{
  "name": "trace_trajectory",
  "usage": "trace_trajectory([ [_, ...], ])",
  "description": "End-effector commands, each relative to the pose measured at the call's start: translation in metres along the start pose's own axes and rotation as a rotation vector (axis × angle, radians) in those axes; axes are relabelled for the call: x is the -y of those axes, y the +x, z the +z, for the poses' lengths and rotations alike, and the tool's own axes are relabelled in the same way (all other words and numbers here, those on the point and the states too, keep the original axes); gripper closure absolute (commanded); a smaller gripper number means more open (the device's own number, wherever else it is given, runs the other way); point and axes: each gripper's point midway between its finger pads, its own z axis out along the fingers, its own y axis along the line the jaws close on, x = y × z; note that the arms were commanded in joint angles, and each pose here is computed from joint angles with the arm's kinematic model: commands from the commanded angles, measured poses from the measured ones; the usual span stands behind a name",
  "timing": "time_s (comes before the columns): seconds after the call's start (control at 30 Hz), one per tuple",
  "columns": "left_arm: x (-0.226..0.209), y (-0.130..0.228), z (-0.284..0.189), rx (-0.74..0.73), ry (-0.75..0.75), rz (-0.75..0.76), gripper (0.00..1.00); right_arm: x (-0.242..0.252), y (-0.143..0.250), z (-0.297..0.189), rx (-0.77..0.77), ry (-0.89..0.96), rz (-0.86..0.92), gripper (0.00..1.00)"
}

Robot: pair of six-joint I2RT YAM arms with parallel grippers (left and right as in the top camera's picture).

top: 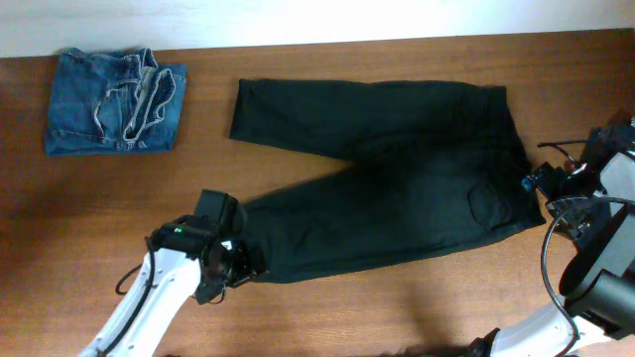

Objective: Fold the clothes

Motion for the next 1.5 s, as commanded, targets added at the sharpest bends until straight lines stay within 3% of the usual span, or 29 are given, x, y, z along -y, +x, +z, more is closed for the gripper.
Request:
trace_trajectory([
  [0.0,-0.007,0.001,0.014,-0.039,-0.047,-0.022,0.07,0.001,0.002,0.004,-0.014,0.001,0.015,0.01],
  [0.43,0.012,-0.014,0.029,-0.031,0.03,0.029,0.08,0.006,0.01,0.022,-0.02,0.002,0.012,0.01],
  [0.63,0.019,-0.023,0.029,0.006,0.057,0.036,0.28,0.006,0.008,0.022,-0.012,0.0,0.012,0.01],
  [0.97,0.018,-0.022,0.029,0.002,0.054,0.036,0.45,0.006,0.008,0.031,0.004,-0.011,0.014,0.01],
  [1.07,0.018,-0.022,0.029,0.003,0.054,0.036,0.46,0.006,0.008,0.031,0.004,-0.009,0.017,0.0],
  [1.17,0.018,-0.021,0.029,0.0,0.052,0.035,0.47,0.007,0.005,0.031,0.014,-0.007,0.035,0.08],
  [1.47,0.017,-0.019,0.029,-0.008,0.047,0.033,0.69,0.008,0.006,0.04,0.008,-0.004,0.035,0.58],
])
